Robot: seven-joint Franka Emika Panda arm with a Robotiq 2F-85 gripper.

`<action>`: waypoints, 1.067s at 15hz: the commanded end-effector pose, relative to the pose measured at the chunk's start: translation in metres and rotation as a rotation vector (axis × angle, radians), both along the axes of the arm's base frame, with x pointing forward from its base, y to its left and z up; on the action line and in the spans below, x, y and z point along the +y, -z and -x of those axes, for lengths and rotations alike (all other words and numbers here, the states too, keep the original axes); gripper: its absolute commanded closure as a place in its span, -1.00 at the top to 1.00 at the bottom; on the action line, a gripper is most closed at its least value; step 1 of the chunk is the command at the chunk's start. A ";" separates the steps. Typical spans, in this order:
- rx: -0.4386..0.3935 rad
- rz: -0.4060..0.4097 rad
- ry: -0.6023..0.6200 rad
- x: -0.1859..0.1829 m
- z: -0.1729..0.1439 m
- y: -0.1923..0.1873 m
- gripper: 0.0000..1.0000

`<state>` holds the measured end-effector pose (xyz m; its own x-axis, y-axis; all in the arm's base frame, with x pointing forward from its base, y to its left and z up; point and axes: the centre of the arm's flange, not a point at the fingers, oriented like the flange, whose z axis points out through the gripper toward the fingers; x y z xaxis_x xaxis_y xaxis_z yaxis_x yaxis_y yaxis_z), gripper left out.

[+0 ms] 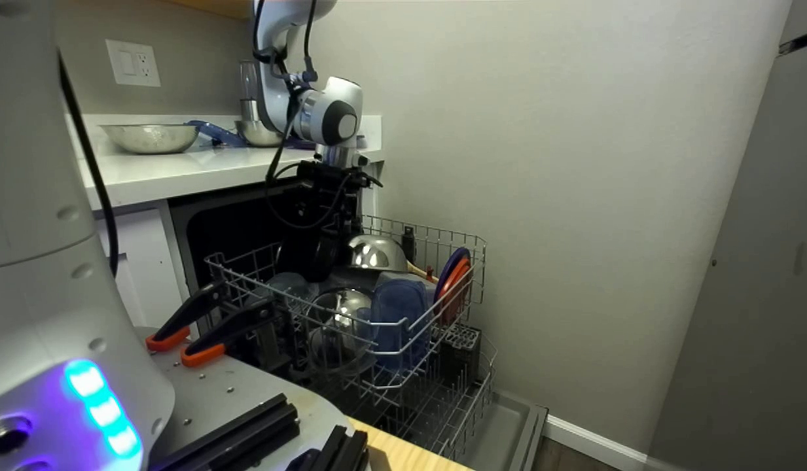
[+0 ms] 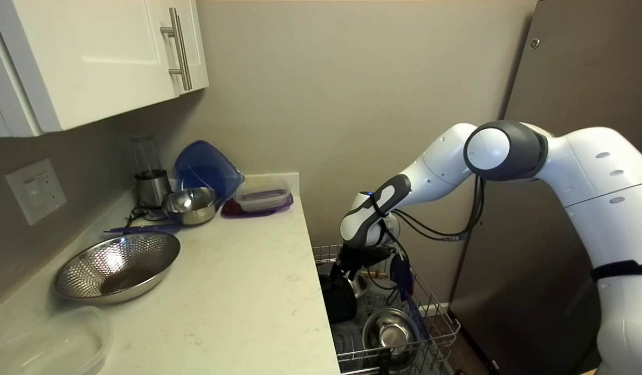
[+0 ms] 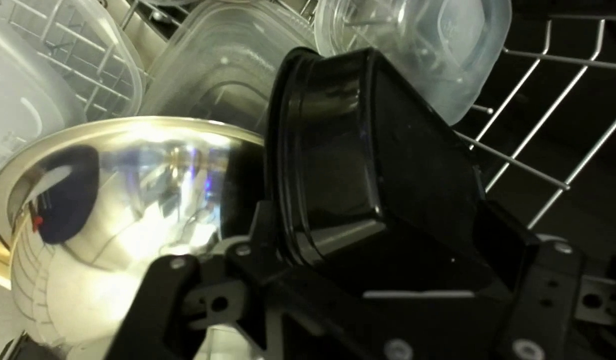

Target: Remove the black lunchbox from the dishwasher and put it on the counter

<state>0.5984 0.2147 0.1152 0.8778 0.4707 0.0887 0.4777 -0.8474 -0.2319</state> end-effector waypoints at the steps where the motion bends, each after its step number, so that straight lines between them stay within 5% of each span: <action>1: -0.029 0.019 -0.045 -0.019 0.000 -0.025 1.00; 8: -0.047 -0.011 -0.036 -0.024 -0.010 -0.018 1.00; 16: -0.039 -0.071 0.116 -0.047 -0.017 0.022 1.00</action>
<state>0.6119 0.1761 0.1044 0.8997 0.4189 0.1230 0.4364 -0.8690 -0.2331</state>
